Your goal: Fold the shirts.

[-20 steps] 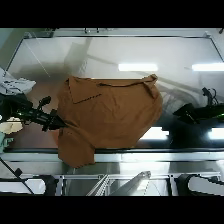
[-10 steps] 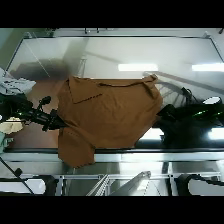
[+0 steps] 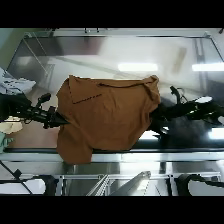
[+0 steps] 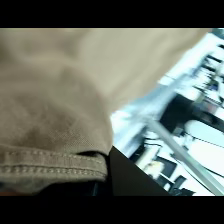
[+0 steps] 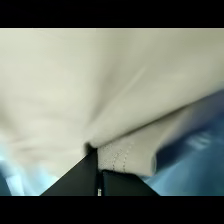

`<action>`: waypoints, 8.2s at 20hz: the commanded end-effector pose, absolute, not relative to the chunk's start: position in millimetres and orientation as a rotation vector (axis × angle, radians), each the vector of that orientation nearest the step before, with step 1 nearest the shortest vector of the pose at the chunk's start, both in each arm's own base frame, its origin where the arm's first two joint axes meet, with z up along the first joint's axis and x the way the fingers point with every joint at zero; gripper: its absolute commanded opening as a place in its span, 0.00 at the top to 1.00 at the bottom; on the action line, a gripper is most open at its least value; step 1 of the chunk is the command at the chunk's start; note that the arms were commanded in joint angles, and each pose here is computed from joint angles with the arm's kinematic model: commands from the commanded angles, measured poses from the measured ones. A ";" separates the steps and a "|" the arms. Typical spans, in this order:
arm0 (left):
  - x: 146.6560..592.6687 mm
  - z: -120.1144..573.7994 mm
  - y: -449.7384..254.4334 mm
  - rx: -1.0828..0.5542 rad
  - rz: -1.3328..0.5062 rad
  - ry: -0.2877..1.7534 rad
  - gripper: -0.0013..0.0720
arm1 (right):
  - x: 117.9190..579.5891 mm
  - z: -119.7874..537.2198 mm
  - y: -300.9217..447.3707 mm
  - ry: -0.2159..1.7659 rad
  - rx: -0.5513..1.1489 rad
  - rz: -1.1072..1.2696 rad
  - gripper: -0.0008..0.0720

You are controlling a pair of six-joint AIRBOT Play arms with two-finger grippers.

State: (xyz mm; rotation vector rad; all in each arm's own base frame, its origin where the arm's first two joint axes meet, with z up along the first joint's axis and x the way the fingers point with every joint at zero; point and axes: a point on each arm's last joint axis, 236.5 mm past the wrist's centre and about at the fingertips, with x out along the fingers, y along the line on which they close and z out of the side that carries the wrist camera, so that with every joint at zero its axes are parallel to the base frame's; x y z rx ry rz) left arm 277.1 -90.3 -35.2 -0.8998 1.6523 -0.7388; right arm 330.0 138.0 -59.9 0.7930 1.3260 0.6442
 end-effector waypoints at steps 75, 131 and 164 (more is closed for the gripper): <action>494.1 67.6 -93.0 -0.627 -0.822 1.260 0.77 | 391.8 59.8 75.3 0.930 0.760 0.636 0.59; 310.7 -73.6 -176.1 -0.699 -0.746 1.754 0.96 | 297.0 -119.3 -58.3 1.279 0.990 0.083 0.30; 310.3 364.5 -122.3 -0.200 -0.959 0.439 0.95 | 273.0 406.9 32.1 -0.253 0.091 0.418 0.96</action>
